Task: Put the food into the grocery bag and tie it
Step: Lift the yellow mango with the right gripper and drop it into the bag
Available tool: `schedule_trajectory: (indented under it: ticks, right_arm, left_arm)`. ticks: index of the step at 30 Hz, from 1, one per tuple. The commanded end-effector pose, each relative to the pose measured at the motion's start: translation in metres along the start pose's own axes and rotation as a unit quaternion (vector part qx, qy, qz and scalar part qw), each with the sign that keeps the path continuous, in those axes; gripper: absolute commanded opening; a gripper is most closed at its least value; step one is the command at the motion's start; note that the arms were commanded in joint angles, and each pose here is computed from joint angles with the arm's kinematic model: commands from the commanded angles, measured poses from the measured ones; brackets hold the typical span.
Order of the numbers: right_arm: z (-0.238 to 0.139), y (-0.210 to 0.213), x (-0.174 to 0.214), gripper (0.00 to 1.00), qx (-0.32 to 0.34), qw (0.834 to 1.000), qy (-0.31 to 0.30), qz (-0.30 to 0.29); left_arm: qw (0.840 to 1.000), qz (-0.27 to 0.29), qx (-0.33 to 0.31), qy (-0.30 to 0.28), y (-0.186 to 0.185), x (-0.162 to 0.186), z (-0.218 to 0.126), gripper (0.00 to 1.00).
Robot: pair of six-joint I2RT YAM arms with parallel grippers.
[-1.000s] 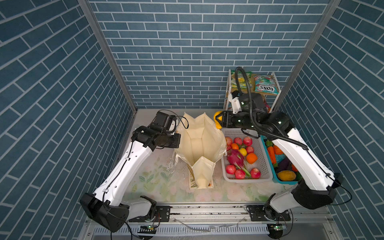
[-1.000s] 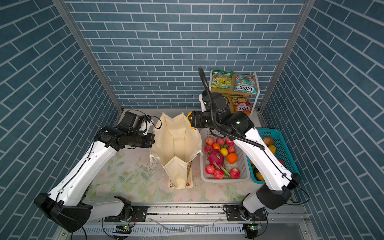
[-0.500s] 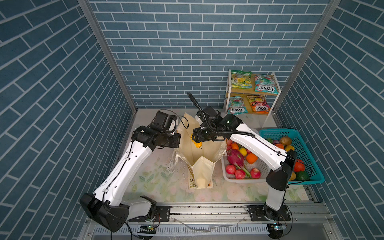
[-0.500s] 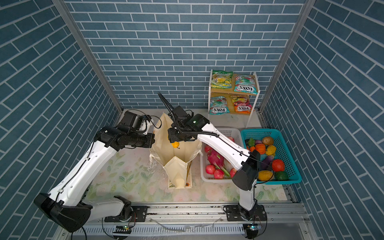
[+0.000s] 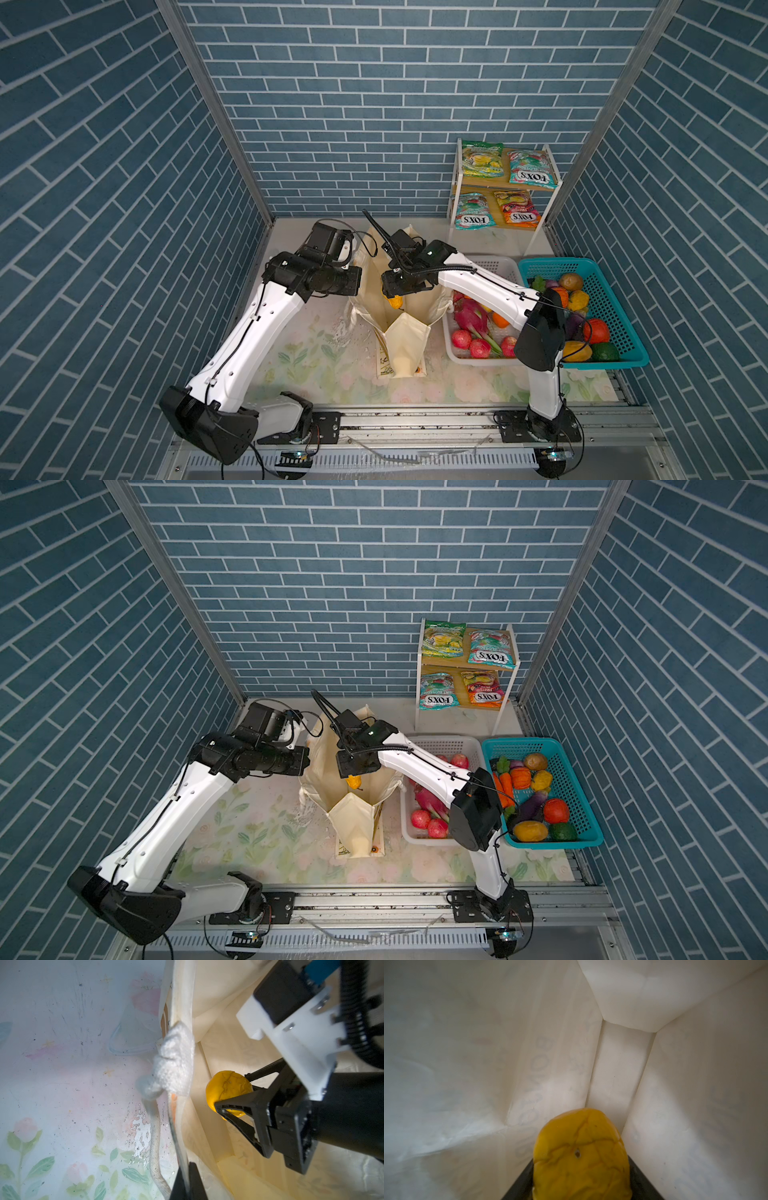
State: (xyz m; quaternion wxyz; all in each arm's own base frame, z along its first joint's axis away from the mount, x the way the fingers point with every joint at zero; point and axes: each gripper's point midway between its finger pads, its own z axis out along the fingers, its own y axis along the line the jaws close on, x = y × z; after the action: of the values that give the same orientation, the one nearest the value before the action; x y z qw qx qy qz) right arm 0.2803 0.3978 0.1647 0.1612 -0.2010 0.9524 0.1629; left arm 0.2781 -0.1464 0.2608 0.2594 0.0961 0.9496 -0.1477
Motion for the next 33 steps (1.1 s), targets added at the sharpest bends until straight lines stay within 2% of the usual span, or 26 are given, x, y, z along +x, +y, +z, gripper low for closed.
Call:
schedule_trajectory:
  ticks: [1,8,12,14,18,24,26,33]
  right_arm:
    - [0.005,-0.003,0.001,0.43,0.006,1.0,-0.009,0.013]
    - [0.029,-0.009,0.01,0.44,0.017,1.0,0.009,0.014]
    - [0.037,-0.012,0.013,0.48,0.026,0.999,0.014,0.014]
    - [0.038,-0.012,0.013,0.53,0.026,0.999,0.014,0.014]
    - [0.029,-0.011,0.007,0.69,0.025,1.0,0.0,0.011]
    - [-0.006,-0.006,-0.011,0.83,0.018,0.999,-0.043,0.007]
    - [-0.025,-0.003,-0.019,0.97,0.015,0.998,-0.06,0.005]
    - [-0.132,0.007,-0.054,0.98,-0.008,0.986,-0.164,-0.001]
  left_arm:
    - [1.0,0.007,0.007,-0.021,-0.005,-0.011,-0.003,0.0]
    - [1.0,0.004,0.012,-0.022,-0.006,-0.014,0.0,0.0]
    - [1.0,0.004,0.012,-0.022,-0.007,-0.014,0.0,0.0]
    - [1.0,0.004,0.012,-0.022,-0.007,-0.014,0.001,0.0]
    - [1.0,0.005,0.01,-0.021,-0.006,-0.013,0.001,0.0]
    - [1.0,0.005,0.009,-0.02,-0.005,-0.012,0.001,0.0]
    - [1.0,0.004,0.009,-0.019,-0.005,-0.011,0.0,0.0]
    - [1.0,0.001,0.006,-0.018,-0.003,-0.007,0.0,0.0]
